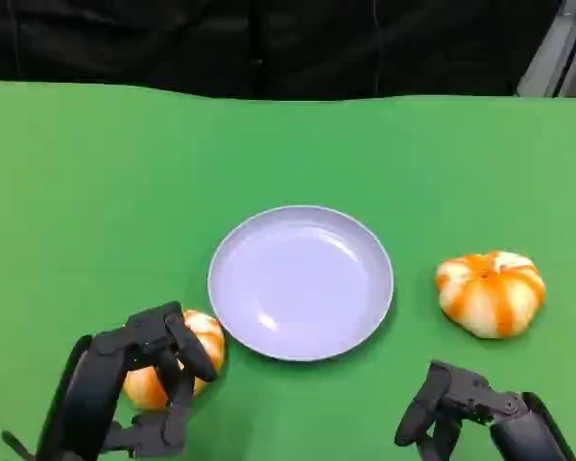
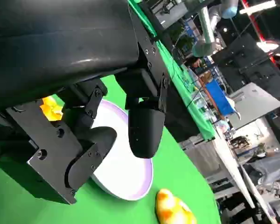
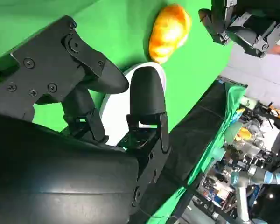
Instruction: Grasp the bread from the table and place it into the plate.
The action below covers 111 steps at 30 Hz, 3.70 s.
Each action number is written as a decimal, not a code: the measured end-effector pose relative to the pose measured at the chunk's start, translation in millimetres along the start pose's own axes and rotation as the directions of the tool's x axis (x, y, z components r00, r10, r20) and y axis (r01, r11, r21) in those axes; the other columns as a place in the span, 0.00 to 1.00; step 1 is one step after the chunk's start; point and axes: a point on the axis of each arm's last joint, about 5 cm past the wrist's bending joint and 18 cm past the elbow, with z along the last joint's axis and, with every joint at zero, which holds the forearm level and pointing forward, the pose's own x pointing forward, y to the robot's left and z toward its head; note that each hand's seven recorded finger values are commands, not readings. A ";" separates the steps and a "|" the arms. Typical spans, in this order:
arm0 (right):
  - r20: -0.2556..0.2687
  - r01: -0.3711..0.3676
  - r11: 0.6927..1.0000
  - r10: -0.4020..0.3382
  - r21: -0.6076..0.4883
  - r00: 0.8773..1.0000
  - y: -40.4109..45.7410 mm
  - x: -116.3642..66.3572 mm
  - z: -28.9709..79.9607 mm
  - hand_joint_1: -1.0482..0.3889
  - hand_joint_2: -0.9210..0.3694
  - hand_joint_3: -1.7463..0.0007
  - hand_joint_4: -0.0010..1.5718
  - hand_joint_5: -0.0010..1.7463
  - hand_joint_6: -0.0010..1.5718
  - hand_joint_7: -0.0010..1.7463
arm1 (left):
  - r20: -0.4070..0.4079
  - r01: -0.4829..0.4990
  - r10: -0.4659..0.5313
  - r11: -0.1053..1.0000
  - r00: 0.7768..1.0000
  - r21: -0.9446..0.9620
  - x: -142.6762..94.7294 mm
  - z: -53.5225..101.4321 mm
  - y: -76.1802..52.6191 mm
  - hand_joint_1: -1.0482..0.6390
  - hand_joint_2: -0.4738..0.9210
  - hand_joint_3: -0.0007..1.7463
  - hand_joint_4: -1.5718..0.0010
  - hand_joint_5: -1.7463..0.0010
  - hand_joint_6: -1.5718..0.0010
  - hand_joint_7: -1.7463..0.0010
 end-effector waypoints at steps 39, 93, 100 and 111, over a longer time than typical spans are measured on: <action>0.010 0.005 1.000 -0.005 0.000 1.000 0.5 2.5 5.3 0.70 0.46 0.20 0.51 1.00 0.46 0.81 | -0.146 0.127 -0.084 0.940 0.986 0.315 4.1 -4.0 8.6 0.34 0.99 0.01 1.00 0.85 0.92 1.00; 0.015 -0.001 1.000 0.000 0.005 1.000 4.4 3.4 11.8 0.73 0.49 0.17 0.53 0.99 0.47 0.81 | -0.006 0.032 -0.035 0.815 0.999 0.579 36.8 -31.7 7.5 0.59 0.55 0.82 0.44 0.00 0.47 0.16; 0.015 0.000 1.000 0.000 0.003 1.000 4.3 3.2 12.2 0.72 0.49 0.16 0.53 0.99 0.47 0.80 | 0.104 -0.019 -0.040 0.857 0.994 0.515 30.6 -38.6 1.1 0.54 0.51 0.88 0.43 0.00 0.47 0.17; 0.003 0.006 1.000 -0.006 0.006 1.000 3.9 -1.2 11.1 0.71 0.44 0.22 0.51 1.00 0.47 0.80 | 0.293 -0.068 -0.086 0.876 0.952 0.478 53.6 -29.2 -13.8 0.55 0.44 0.95 0.41 0.02 0.47 0.16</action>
